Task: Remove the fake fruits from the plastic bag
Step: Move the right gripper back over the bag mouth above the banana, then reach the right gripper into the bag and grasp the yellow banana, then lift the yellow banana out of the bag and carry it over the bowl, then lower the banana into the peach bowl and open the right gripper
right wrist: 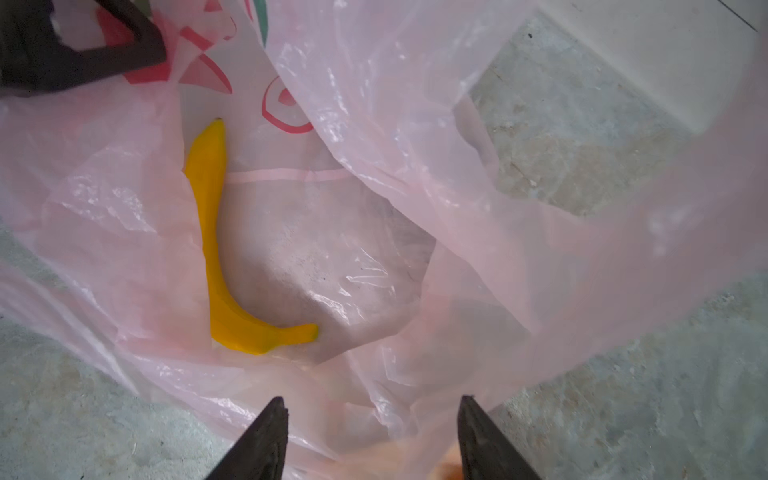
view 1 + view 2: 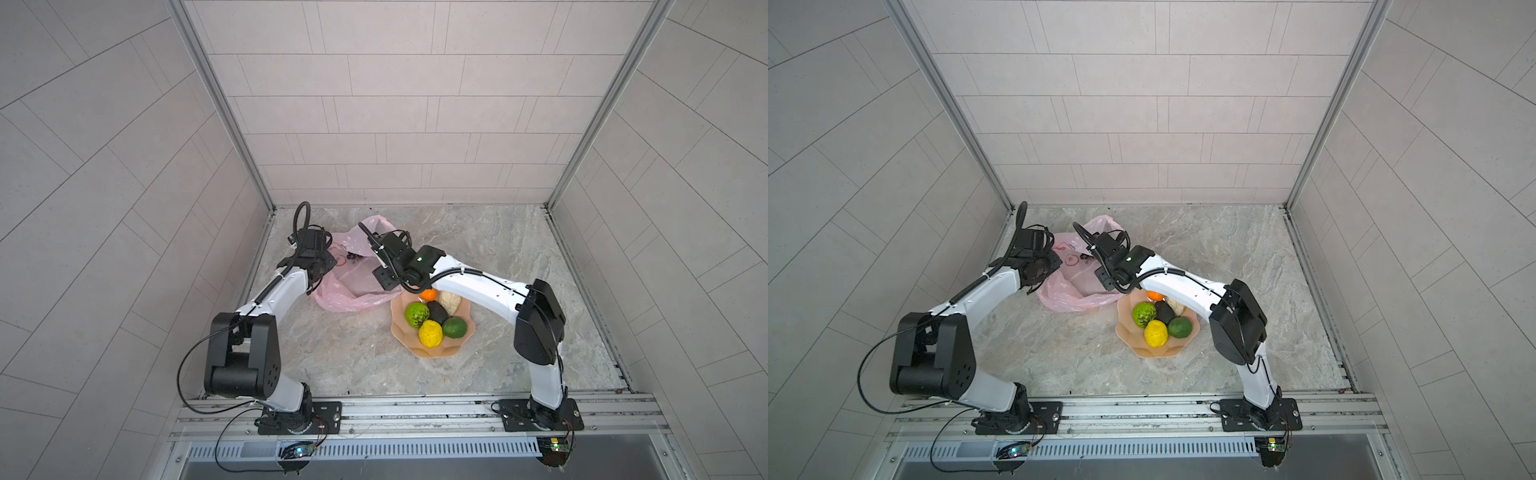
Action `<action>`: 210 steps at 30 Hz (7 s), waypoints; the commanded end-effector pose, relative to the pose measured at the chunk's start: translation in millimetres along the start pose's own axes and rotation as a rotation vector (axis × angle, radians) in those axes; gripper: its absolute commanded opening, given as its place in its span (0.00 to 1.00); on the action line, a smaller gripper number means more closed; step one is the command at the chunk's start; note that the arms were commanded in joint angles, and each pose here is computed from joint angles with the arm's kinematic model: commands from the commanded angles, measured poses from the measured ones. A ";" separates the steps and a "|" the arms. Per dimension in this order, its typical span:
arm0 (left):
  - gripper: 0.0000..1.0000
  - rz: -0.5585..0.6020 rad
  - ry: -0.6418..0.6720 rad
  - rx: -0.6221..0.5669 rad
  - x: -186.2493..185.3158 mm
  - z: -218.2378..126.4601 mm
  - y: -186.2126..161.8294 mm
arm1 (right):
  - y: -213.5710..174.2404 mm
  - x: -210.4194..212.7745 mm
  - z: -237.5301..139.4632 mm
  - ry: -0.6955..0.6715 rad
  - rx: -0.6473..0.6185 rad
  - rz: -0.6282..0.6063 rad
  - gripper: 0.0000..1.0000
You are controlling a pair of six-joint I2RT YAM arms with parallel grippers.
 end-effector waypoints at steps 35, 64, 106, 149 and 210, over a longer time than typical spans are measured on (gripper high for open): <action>0.71 -0.095 0.037 0.224 55.9 -0.5 -89.7 | -30.5 103.0 108.8 0.213 0.170 -0.282 0.70; 0.49 -0.113 0.073 0.249 77.3 15.1 -98.0 | 3.3 78.0 125.9 0.270 0.109 -0.061 0.62; 0.51 -0.067 0.069 0.210 77.8 14.3 -91.4 | -16.7 77.5 150.1 0.197 0.173 -0.158 0.35; 0.52 -0.054 0.084 0.188 81.1 17.2 -87.4 | 59.6 85.8 -35.7 0.344 -0.082 -0.168 0.15; 0.53 -0.046 0.091 0.198 82.1 18.3 -88.7 | -186.0 41.2 -74.9 0.177 0.128 -0.171 0.15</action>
Point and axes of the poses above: each gripper's point midway between its finger pads, its own z axis out along the fingers, its own x axis along the line the jaws close on, y = z × x, the point moved 3 cm from there along -z, back along the fingers, and after that the axes turned 1 degree about z, right-handed, at the moved point
